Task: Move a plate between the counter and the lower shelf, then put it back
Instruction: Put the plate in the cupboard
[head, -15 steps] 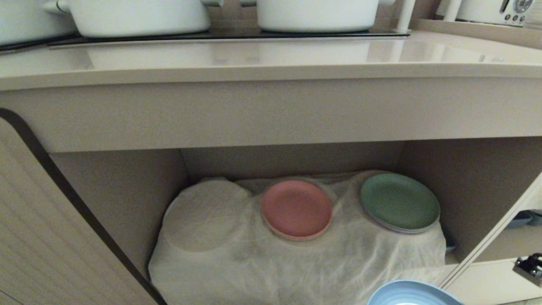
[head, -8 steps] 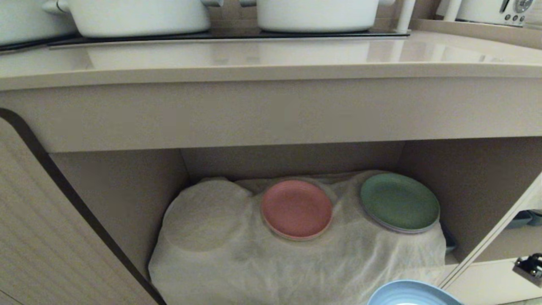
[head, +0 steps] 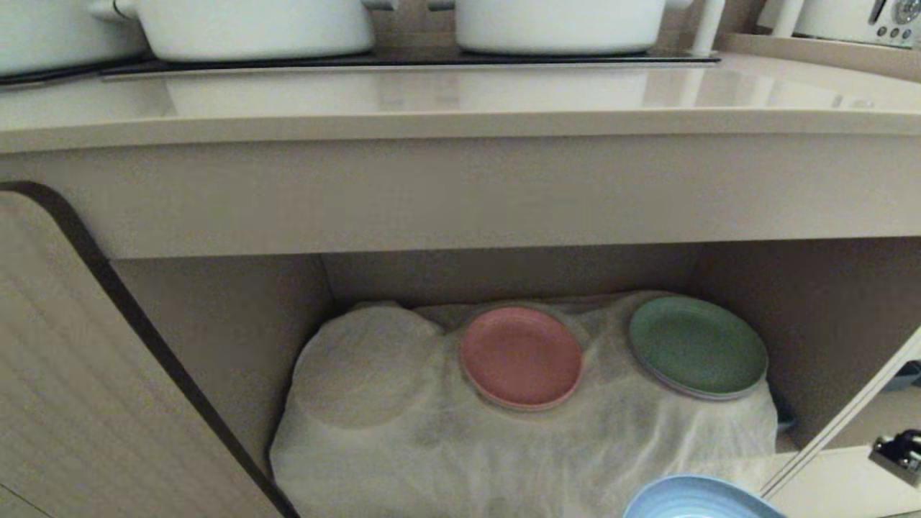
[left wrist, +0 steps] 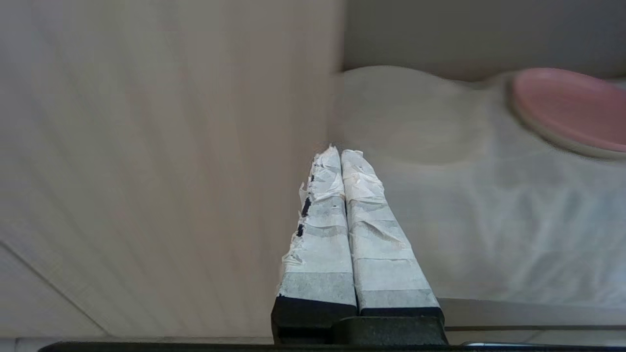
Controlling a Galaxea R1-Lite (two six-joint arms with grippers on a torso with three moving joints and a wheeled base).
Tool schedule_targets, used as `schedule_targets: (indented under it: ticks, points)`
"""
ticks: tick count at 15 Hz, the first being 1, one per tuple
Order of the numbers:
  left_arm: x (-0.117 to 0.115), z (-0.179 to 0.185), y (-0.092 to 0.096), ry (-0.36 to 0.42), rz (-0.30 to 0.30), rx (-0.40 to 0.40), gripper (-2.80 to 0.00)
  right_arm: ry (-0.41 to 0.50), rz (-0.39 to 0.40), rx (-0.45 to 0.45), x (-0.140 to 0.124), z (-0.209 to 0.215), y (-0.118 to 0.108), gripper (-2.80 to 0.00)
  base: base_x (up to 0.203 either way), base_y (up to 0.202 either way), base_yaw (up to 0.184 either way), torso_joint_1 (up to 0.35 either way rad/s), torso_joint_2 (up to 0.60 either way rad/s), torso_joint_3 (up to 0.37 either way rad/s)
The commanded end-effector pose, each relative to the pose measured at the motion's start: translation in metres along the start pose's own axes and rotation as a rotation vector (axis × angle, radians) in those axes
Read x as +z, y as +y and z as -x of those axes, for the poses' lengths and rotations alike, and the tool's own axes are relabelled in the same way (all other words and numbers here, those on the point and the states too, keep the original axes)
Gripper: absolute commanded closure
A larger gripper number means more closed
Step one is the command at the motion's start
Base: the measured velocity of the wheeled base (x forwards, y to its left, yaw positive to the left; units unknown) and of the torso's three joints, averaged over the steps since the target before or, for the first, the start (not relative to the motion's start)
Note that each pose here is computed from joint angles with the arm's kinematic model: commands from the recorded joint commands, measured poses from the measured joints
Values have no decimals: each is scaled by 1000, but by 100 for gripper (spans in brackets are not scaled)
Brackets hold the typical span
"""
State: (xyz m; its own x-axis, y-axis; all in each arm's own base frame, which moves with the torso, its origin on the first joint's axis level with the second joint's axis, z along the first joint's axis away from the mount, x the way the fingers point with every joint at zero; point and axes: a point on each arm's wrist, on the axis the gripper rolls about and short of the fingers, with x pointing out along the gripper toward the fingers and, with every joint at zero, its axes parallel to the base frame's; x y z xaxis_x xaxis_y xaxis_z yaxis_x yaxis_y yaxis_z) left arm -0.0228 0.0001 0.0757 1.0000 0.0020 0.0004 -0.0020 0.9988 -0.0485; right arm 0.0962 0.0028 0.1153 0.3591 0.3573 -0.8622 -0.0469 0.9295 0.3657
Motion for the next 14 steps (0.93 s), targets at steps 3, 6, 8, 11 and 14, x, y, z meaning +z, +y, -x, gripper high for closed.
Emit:
schedule_targets:
  ticks: [3,6,8,11,14]
  points:
    - [0,0,0,-1,1,1,0,-4,1,2,0,1,0,0,0,195,-2,0,3,3]
    - [0,0,0,-1,1,1,0,-3,1,2,0,1,0,0,0,197,-3,3,1,1]
    - [0,0,0,-1,1,1,0,-7,2,2,1,1,0,0,0,195,0,0,2,4]
    - [0,0,0,-1,1,1,0,-7,2,2,1,1,0,0,0,196,0,3,3,1]
    - [0,0,0,-1,1,1,0,-5,2,2,1,1,0,0,0,195,0,3,3,3]
